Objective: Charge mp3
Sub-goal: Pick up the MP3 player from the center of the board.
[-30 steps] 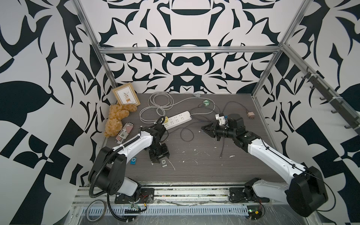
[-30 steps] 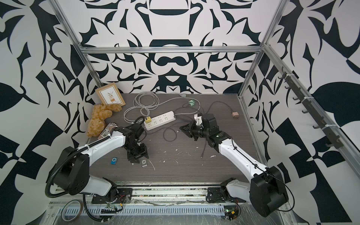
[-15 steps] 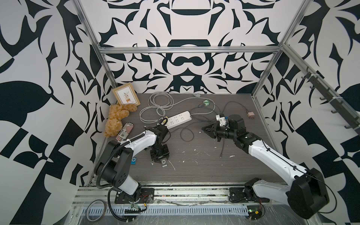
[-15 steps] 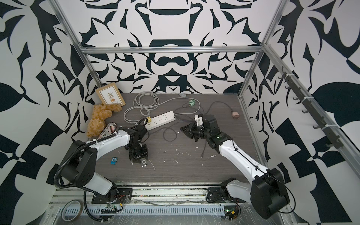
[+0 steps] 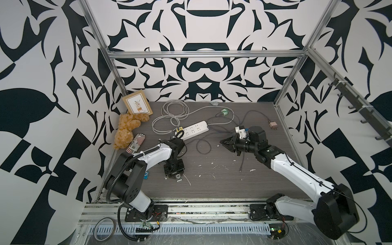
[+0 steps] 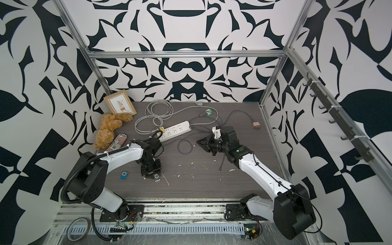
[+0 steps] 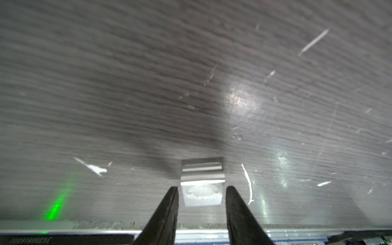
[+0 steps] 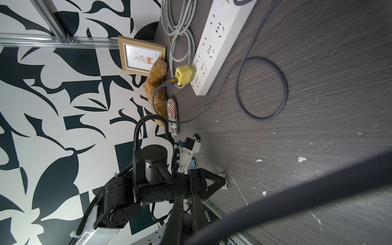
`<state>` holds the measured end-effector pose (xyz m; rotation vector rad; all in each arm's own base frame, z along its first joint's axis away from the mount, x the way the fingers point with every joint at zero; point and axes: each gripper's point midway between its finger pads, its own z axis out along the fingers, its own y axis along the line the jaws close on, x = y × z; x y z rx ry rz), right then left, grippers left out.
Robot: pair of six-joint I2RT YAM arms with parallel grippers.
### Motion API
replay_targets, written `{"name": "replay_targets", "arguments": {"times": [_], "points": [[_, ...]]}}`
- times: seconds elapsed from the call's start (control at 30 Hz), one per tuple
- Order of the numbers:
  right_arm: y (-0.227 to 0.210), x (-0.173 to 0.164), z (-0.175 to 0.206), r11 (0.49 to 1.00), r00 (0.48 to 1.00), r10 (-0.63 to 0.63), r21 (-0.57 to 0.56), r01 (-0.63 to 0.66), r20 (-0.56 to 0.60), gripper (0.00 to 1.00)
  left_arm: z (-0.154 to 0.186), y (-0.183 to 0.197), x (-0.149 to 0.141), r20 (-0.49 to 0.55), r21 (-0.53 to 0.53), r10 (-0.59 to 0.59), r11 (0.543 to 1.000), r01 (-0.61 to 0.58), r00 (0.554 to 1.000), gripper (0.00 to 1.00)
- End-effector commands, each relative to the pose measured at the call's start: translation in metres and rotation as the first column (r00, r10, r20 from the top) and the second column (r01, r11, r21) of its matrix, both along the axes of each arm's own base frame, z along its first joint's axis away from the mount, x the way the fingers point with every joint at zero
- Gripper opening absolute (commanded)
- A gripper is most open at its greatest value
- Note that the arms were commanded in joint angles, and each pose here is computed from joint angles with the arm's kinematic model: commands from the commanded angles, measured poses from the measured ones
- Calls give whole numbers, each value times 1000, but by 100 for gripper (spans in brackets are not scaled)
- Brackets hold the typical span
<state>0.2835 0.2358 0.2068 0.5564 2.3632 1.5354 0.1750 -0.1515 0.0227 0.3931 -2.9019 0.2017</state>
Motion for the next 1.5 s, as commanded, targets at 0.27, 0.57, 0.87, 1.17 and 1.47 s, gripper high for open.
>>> {"name": "replay_targets", "arguments": {"times": [0.27, 0.57, 0.87, 1.17, 1.47], "points": [[0, -1, 19, 1000, 997, 2, 26, -4, 81, 0, -15, 9, -10, -34, 50, 25, 998, -23, 999, 36], [0, -1, 18, 1000, 997, 3, 26, -5, 82, 0, -18, 10, -8, -16, 56, 21, 998, -20, 1000, 33], [2, -1, 26, 999, 994, 14, 38, -19, 111, 0, 12, -18, 14, 141, -119, -58, 990, 75, 988, 21], [17, -12, 66, 987, 928, 155, -17, -159, 338, 0, 132, -93, 45, 509, -530, -34, 775, 344, 860, 20], [42, -49, 78, 921, 784, 366, -316, -228, 501, 0, 208, -127, 52, 591, -676, 45, 572, 463, 806, 16]]}}
